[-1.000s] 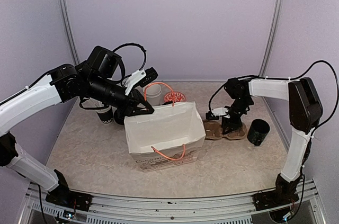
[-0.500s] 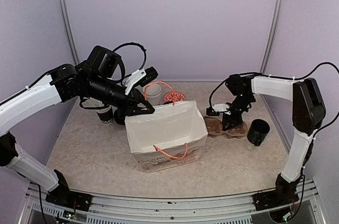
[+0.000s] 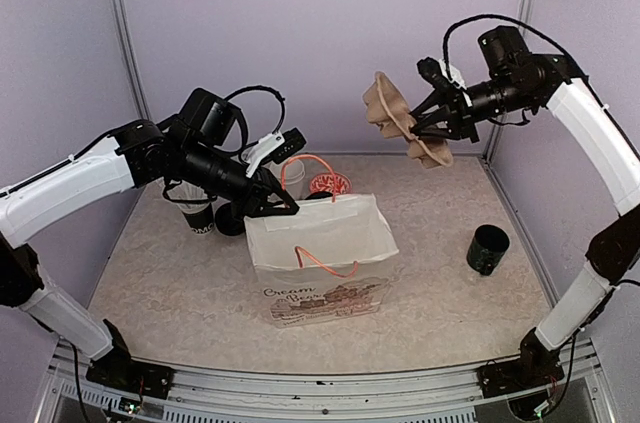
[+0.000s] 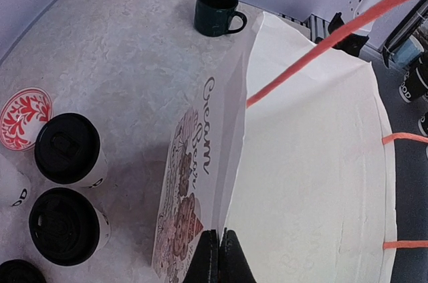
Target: Pack the takeout coffee
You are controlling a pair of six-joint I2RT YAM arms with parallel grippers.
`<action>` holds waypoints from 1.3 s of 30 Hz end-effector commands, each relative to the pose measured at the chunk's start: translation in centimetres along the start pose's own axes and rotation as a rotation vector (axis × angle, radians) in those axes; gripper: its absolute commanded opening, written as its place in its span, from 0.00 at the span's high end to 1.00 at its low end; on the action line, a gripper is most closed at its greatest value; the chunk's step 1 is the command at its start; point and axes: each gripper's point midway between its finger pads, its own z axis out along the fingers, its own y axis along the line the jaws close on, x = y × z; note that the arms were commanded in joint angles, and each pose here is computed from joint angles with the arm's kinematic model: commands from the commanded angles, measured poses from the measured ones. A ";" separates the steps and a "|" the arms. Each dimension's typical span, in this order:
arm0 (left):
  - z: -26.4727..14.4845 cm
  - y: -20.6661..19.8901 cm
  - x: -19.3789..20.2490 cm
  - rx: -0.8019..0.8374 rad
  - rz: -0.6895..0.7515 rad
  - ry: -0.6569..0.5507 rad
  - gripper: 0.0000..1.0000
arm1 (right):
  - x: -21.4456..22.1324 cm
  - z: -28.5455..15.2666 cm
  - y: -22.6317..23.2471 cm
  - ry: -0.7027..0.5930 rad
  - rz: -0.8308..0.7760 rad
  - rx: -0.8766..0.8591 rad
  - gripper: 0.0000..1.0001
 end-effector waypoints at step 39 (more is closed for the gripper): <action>1.5 -1.1 -3.7 0.174 -0.077 -0.064 1.00 | -12.3 6.9 17.5 -0.267 -0.109 -0.578 0.84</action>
